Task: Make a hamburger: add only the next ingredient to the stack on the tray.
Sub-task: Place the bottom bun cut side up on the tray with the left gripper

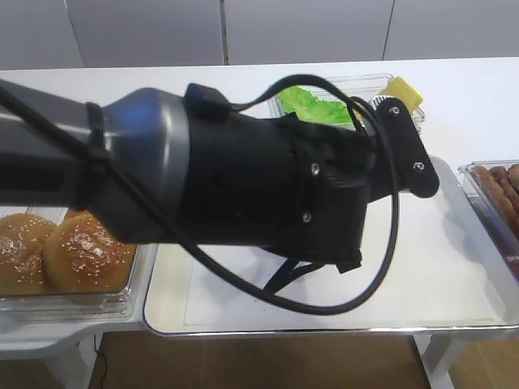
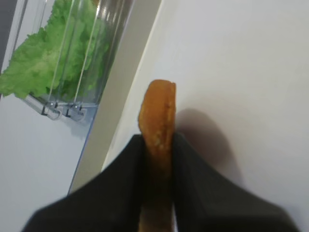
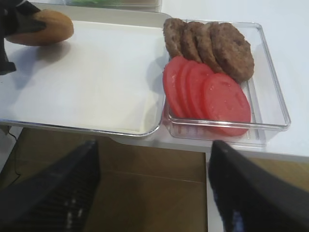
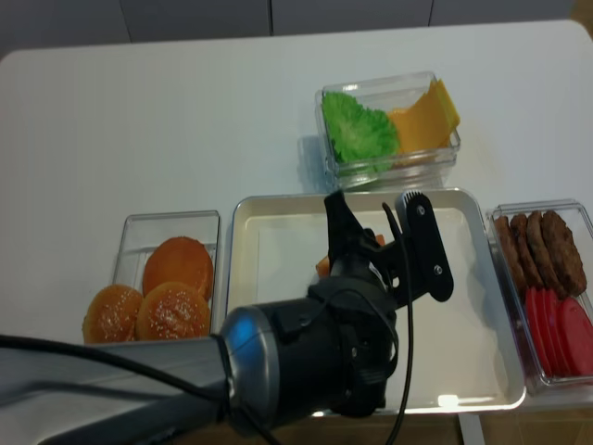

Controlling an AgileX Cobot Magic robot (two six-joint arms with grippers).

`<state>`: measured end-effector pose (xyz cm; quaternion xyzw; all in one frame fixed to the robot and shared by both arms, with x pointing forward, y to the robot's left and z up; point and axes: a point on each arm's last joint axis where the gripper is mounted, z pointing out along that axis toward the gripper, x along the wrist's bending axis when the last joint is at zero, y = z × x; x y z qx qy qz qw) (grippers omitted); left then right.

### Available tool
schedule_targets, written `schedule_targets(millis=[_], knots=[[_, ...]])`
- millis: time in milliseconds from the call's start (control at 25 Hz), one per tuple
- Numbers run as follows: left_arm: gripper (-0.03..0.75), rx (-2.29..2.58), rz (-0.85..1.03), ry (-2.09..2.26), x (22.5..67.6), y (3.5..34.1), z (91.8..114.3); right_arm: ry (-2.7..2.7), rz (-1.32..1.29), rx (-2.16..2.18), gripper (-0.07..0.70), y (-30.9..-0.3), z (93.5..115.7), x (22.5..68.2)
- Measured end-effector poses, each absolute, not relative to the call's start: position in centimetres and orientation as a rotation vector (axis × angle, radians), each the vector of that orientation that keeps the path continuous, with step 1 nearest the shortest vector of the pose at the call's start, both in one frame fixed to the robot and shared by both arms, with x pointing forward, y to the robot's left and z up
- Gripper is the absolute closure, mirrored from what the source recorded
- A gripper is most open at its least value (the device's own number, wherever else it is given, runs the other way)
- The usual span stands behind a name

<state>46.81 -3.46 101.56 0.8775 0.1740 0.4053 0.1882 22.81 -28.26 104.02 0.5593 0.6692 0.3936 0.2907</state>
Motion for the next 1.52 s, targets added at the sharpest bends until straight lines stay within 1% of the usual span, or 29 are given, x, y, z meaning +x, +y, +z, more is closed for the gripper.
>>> schedule_targets(millis=[200,720,920,1040,1240,1320,1400,1520], knots=[[0.6,2.479,1.149,0.47,46.8,-3.7,101.1,1.785,1.05,1.491,0.101,-28.3,104.0,22.8],[0.599,2.473,1.139,0.463,46.1,-4.2,101.1,1.785,1.05,1.491,0.101,-28.3,104.0,22.8],[0.576,2.471,1.132,0.445,45.6,-4.5,101.1,1.785,1.05,1.491,0.101,-28.3,104.0,22.8],[0.529,2.473,1.128,0.446,45.5,-4.6,101.0,1.785,1.05,1.491,0.101,-28.3,104.0,22.8],[0.375,2.473,1.12,0.452,45.5,-4.6,101.0,1.785,1.05,1.491,0.101,-28.3,104.0,22.8],[0.33,2.47,1.12,0.453,45.5,-4.6,101.0,1.785,1.05,1.491,0.101,-28.3,104.0,22.8],[0.302,2.467,1.118,0.453,45.5,-4.7,101.1,1.785,1.05,1.491,0.101,-28.3,104.0,22.8],[0.284,2.464,1.114,0.458,45.5,-4.7,101.2,1.786,1.049,1.49,0.101,-28.3,104.0,22.8]])
